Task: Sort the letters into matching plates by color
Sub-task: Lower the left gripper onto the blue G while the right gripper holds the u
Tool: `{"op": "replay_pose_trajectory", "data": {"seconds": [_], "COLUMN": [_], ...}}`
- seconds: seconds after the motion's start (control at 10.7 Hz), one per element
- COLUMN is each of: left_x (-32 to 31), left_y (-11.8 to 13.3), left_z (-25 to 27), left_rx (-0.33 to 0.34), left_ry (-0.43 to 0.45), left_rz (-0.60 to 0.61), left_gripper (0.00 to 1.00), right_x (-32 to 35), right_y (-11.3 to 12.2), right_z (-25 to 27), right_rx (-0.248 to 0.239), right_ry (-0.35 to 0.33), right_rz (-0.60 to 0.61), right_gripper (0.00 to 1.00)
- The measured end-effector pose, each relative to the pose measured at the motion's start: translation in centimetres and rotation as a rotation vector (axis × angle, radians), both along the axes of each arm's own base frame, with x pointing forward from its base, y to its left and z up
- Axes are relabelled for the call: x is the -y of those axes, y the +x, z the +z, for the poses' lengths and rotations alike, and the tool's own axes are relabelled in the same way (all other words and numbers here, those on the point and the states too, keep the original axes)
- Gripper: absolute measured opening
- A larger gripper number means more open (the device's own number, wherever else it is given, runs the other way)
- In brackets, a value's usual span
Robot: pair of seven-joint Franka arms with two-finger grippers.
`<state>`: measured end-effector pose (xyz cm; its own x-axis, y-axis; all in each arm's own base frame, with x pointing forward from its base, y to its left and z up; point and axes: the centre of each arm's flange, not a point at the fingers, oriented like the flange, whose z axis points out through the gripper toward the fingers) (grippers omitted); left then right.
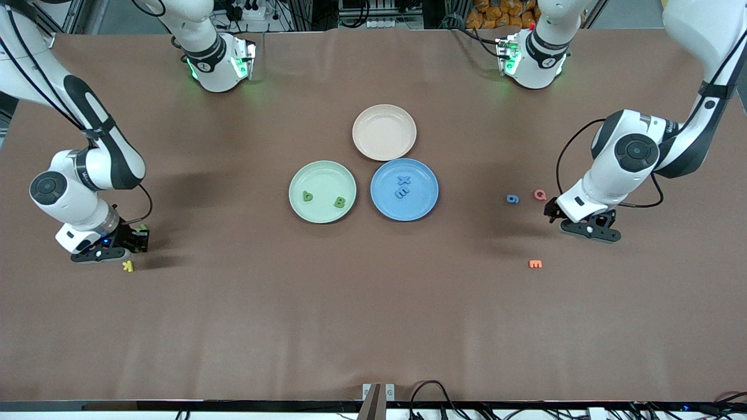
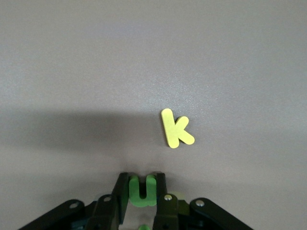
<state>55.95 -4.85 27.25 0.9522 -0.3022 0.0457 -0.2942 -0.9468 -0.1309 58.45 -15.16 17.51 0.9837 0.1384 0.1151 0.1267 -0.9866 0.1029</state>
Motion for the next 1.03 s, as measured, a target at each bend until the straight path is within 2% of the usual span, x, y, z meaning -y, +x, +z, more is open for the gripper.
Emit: {"op": "replay_pose_trajectory", "data": {"seconds": [0.19, 0.56, 0.84, 1.03], "left_x": [-2.5, -6.5, -8.2, -9.2], "left_y": [0.2, 1.1, 1.1, 1.0], "left_z": [-1.8, -5.1, -5.6, -6.1], "left_rx": [-0.014, -0.008, -0.01, -0.017], "left_ry": [0.01, -0.086, -0.102, -0.109], "left_rz": [-0.005, 0.063, 0.096, 0.112], "left_gripper": [1.0, 1.0, 0.98, 0.81], "right_x": [0.2, 0.3, 0.3, -0.2], "right_y": [0.0, 0.0, 0.0, 0.2], "right_z": [0.0, 0.0, 0.1, 0.2], "right_rx": [0.002, 0.002, 0.003, 0.006], "right_ry": [0.0, 0.0, 0.002, 0.006], "right_rz": [-0.003, -0.006, -0.006, 0.001], "right_gripper": [0.26, 0.26, 0.26, 0.26]}}
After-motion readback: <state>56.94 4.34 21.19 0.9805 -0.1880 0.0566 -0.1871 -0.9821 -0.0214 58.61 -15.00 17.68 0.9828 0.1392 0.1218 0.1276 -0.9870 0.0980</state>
